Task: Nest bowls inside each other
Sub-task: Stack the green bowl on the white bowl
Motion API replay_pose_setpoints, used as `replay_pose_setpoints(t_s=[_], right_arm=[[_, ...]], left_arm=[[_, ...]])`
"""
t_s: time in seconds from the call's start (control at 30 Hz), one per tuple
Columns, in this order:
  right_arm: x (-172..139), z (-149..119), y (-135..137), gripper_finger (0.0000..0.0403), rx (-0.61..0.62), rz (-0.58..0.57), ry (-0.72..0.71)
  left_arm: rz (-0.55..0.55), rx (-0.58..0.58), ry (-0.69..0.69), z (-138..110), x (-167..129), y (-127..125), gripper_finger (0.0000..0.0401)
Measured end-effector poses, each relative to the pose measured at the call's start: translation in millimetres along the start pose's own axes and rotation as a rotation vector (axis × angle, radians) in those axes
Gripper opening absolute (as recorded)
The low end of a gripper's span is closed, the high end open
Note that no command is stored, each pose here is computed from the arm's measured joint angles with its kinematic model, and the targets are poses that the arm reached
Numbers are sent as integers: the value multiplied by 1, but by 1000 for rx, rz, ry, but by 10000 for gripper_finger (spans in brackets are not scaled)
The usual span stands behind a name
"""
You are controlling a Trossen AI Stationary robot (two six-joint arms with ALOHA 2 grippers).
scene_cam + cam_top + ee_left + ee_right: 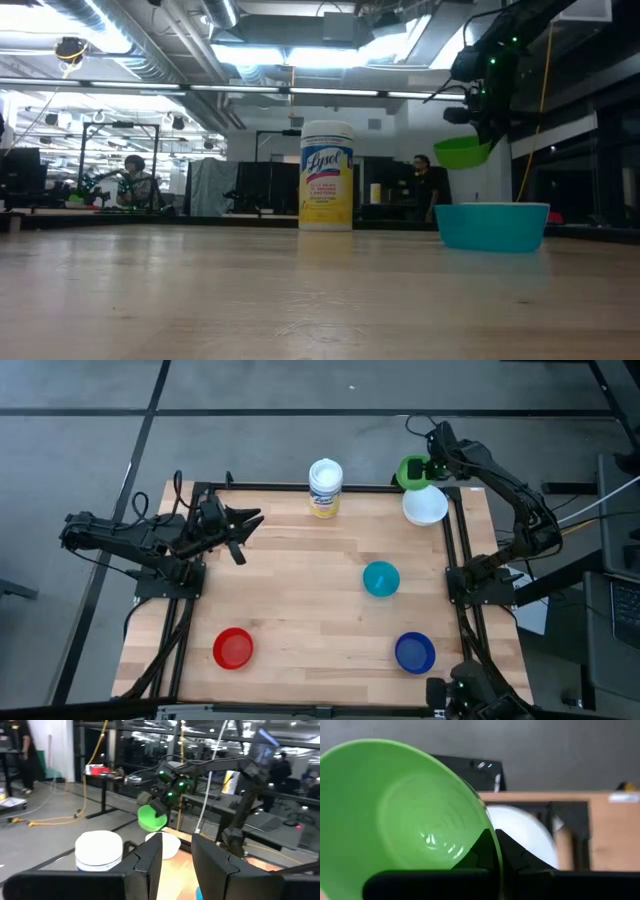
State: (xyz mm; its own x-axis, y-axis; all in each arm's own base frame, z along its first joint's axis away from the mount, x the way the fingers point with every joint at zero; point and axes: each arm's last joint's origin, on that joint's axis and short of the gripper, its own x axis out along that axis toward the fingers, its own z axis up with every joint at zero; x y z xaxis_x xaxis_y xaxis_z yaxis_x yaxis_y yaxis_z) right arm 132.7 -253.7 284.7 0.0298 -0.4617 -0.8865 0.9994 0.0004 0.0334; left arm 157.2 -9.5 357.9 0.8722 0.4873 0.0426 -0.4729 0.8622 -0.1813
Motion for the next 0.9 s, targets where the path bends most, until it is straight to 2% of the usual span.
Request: replay_pose_setpoints(t_s=[0.17, 0.37, 0.47, 0.57, 0.73, 0.9], right_arm=[[0, -11, 1, 1, 129, -10, 92], [4, -20, 3, 1, 227, -35, 142], [9, -35, 3, 1, 250, -76, 196], [13, -57, 4, 1, 382, -97, 176], [18, -76, -11, 1, 655, -8, 65], [18, -89, -33, 1, 759, -35, 59]], left_arm=[[-54, 15, -27, 4, 0, -2, 100], [-117, 7, -56, 7, -1, -4, 100], [-146, -2, -65, 9, -2, -4, 100], [-164, -2, -64, 9, -2, -5, 100], [-177, -5, -64, 9, -2, -5, 100], [-196, -29, -62, 10, -4, -4, 100]])
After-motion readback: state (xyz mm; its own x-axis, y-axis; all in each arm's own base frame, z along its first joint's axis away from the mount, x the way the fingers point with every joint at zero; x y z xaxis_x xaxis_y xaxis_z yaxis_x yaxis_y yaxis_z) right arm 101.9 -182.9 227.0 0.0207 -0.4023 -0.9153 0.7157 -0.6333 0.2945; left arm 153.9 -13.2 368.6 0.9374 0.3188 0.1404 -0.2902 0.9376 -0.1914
